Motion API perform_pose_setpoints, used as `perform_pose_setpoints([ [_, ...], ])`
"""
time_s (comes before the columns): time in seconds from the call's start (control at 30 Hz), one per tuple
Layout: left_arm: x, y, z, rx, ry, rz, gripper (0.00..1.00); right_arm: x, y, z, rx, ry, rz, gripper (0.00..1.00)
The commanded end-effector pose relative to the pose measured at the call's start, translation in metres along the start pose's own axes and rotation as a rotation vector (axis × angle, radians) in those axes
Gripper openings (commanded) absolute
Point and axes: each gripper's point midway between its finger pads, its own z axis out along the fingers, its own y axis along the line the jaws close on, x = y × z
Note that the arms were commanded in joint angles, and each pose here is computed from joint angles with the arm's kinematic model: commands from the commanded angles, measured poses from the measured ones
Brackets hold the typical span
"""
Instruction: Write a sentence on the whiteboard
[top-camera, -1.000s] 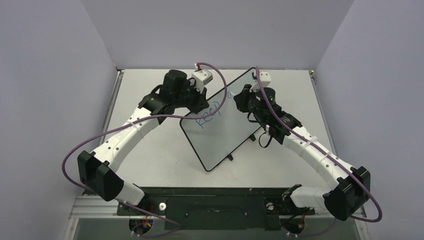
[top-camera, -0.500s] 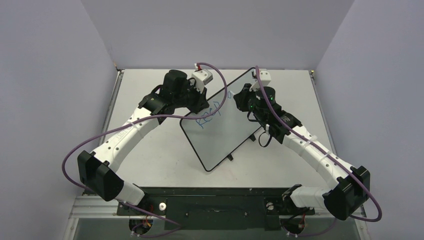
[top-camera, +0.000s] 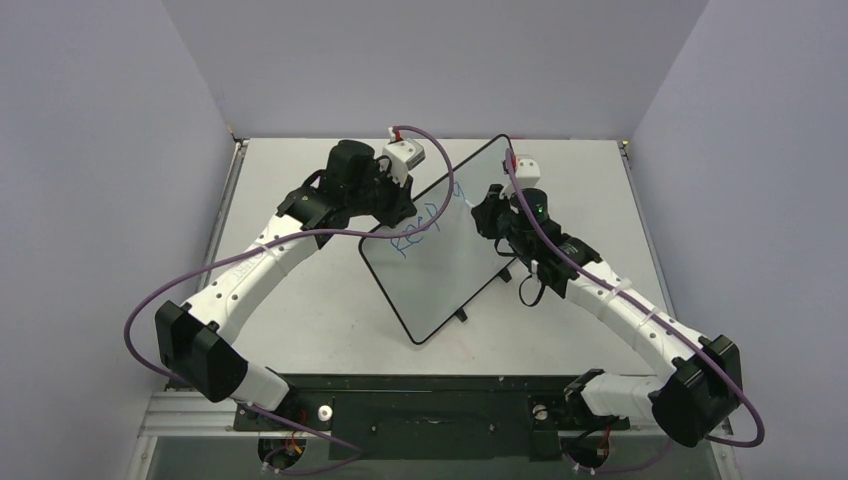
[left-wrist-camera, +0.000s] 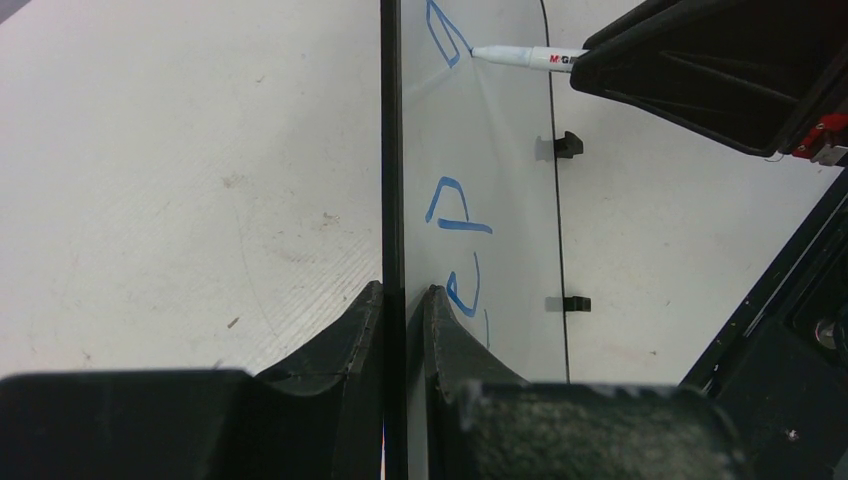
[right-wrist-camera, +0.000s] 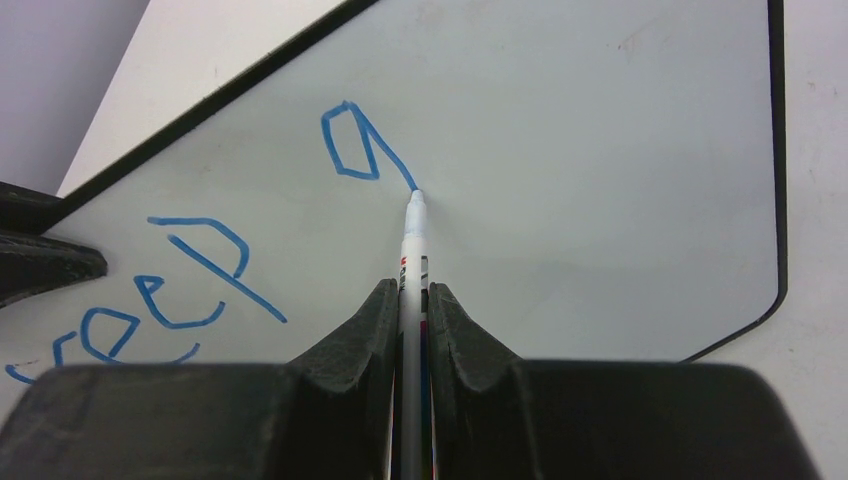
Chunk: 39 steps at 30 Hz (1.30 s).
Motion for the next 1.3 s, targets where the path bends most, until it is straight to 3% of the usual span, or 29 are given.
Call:
perform_pose_setpoints([
  [0.0, -0.014, 0.01, -0.001, -0.048, -0.045, 0.116, 0.0, 0.016, 0.0, 0.0, -0.011, 0.026, 0.002, 0.0],
  [0.83, -0.014, 0.011, -0.002, -0.055, -0.043, 0.116, 0.0, -0.02, 0.049, -0.01, -0.154, -0.016, 0.012, 0.0],
  [1.27, -0.014, 0.014, -0.002, -0.073, -0.042, 0.115, 0.0, -0.049, 0.027, -0.042, -0.089, -0.114, 0.023, 0.0],
])
